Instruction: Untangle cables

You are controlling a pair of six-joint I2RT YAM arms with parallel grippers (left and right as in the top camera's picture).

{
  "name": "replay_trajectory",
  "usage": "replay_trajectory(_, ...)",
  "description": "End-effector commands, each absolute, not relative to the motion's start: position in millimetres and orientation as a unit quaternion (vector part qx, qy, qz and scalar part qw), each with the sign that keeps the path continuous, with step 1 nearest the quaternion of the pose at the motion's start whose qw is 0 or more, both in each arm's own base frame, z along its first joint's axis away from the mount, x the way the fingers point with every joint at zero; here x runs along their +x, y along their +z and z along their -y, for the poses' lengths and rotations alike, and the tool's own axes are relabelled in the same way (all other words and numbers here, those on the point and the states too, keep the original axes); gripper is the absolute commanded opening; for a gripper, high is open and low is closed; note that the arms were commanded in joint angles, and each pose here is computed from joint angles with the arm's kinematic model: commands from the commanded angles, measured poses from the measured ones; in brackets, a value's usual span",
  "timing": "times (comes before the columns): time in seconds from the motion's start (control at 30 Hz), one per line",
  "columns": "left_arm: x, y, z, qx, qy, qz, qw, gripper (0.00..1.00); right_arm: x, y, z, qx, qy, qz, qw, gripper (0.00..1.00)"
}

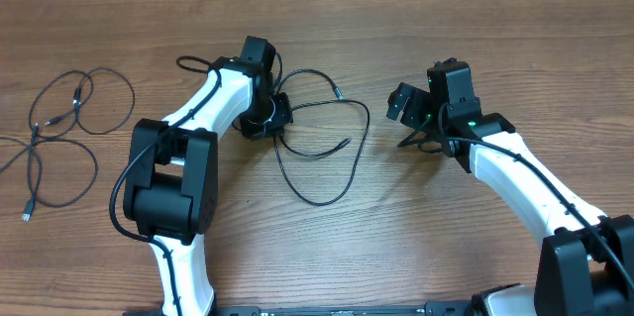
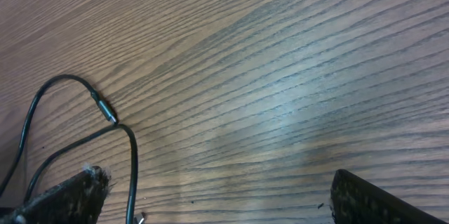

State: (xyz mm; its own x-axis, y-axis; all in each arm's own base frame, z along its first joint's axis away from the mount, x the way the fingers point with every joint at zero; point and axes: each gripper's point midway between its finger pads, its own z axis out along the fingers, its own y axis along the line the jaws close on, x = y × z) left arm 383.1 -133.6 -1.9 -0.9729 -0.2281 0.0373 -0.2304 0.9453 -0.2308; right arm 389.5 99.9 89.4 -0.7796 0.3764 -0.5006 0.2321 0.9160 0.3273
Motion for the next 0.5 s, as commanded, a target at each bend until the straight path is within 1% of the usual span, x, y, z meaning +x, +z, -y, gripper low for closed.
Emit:
replay_trajectory(0.0, 347, -44, 112, 0.117, 0.057, 0.989, 0.069, 0.37, 391, 91, -100, 0.164, 0.123, -0.933, 0.294, 1.0)
replay_trajectory(0.03, 345, -44, 112, 0.108, 0.056, 0.99, 0.072, 0.58, 391, 91, -100, 0.164, 0.123, -0.933, 0.294, 1.0)
replay_trajectory(0.07, 344, -44, 112, 0.098, 0.055, 0.991, 0.073, 0.64, 391, 91, -100, 0.164, 0.123, -0.933, 0.294, 1.0)
replay_trajectory(0.2, 345, -44, 111, 0.069, 0.058, 0.993, 0.071, 0.66, 391, 91, -100, 0.164, 0.123, -0.933, 0.294, 1.0)
replay_trajectory(0.3, 352, -44, 113, 0.047, 0.063, 0.995, 0.054, 0.65, 391, 91, -100, 0.164, 0.123, -0.933, 0.294, 1.0)
replay_trajectory(0.33, 356, -45, 114, 0.04, 0.066, 0.996, 0.045, 0.63, 391, 91, -100, 0.164, 0.123, -0.933, 0.295, 1.0)
replay_trajectory(0.37, 361, -45, 116, 0.035, 0.07, 0.996, 0.036, 0.59, 391, 91, -100, 0.164, 0.123, -0.933, 0.295, 1.0)
replay_trajectory(0.4, 364, -45, 116, 0.028, 0.072, 0.997, 0.029, 0.51, 391, 91, -100, 0.164, 0.123, -0.933, 0.294, 1.0)
replay_trajectory(0.43, 368, -45, 118, 0.015, 0.075, 0.997, 0.021, 0.41, 391, 91, -100, 0.164, 0.123, -0.933, 0.294, 1.0)
replay_trajectory(0.47, 370, -45, 119, 0.002, 0.079, 0.997, 0.016, 0.37, 391, 91, -100, 0.164, 0.123, -0.933, 0.294, 1.0)
